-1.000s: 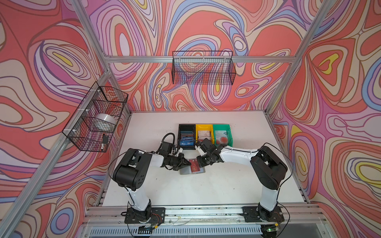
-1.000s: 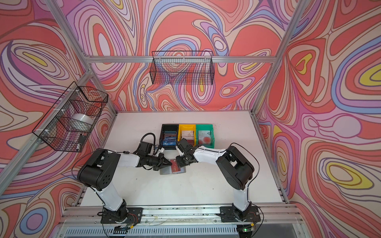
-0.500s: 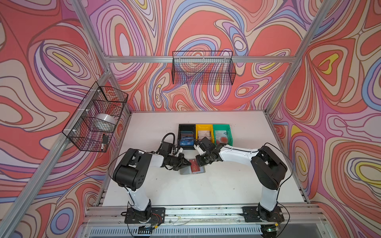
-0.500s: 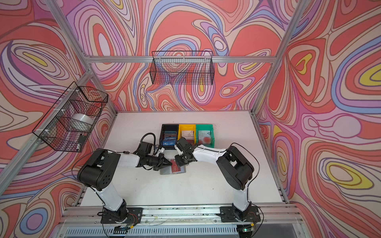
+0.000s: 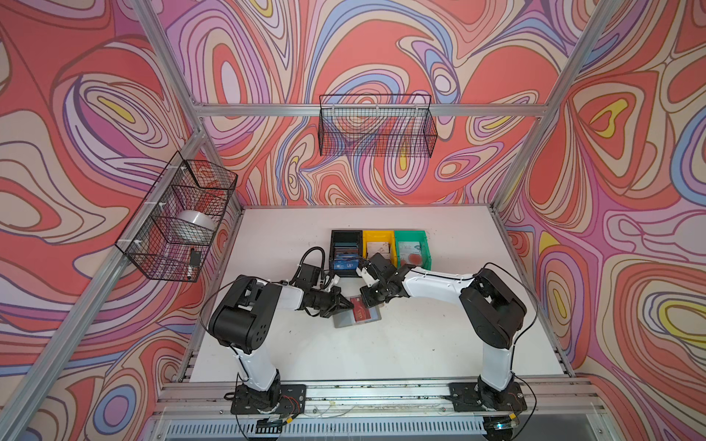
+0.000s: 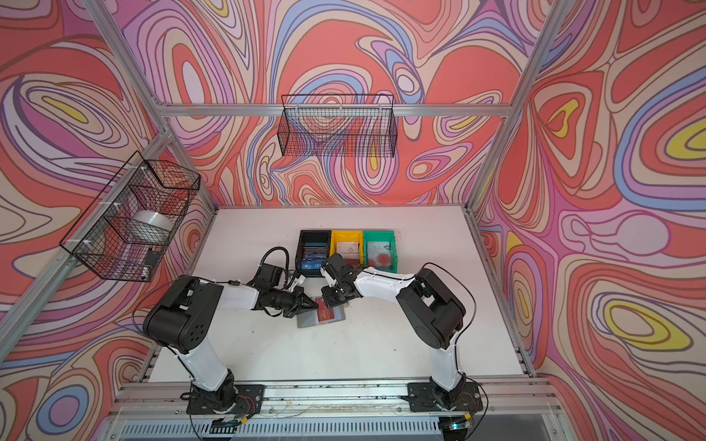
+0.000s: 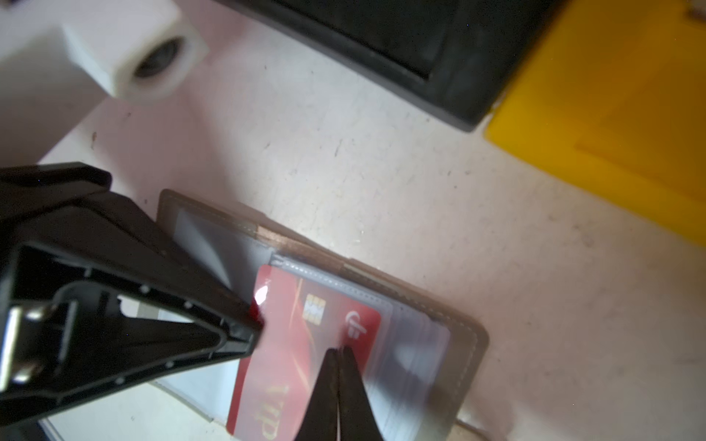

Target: Take the credit cards out of the card holder

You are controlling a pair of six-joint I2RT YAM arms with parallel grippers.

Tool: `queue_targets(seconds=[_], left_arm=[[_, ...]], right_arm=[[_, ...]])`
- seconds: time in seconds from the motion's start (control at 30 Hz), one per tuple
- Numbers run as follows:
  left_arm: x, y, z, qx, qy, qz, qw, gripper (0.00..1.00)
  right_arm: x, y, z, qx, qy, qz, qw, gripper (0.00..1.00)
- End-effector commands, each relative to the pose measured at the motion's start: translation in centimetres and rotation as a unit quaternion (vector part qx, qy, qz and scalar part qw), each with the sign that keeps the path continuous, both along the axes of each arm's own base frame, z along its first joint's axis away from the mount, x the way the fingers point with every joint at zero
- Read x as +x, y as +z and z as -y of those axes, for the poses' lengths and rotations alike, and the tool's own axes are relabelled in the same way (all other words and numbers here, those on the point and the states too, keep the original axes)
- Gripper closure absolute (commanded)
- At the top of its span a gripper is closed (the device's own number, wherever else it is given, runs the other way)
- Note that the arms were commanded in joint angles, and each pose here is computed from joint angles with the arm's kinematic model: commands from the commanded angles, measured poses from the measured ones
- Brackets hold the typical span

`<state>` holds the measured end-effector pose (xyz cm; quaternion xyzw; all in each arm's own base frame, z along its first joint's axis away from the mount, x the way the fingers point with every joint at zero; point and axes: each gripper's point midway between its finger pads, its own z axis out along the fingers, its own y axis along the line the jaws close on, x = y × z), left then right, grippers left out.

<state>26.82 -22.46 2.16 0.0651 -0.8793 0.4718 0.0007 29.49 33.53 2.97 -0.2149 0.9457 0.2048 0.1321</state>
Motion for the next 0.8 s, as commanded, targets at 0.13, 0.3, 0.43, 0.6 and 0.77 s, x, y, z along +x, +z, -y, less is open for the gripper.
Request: queue_targets(seconds=[0.13,0.3,0.43,0.6,0.77], left_arm=[[-2.3,-2.29,-1.46,0.052,-0.002,-0.049,0.997,0.89],[-2.55,-2.25,-1.68,0.056,-0.002,-0.051,0.997,0.89],[-2.61,-2.37,-1.92,0.054,0.004,-0.054,0.997,0.95],[-2.29,-2.19,-1.93,0.047,0.008,-0.053,0.997,1.0],[-2.12,-2.07,-1.94,0.045,0.01,-0.049,0.998,1.0]], right_arm=[[0.07,-1.14,0.06,-0.018,-0.008,-0.012,1.0,0.94],[0.15,-1.34,0.31,-0.024,-0.012,-0.014,1.0,0.94],[0.21,-1.4,0.45,-0.027,-0.015,-0.015,0.999,0.94],[0.26,-1.3,0.39,-0.025,-0.014,-0.015,0.999,0.94],[0.24,-1.41,0.47,-0.026,-0.015,-0.016,0.999,0.94]])
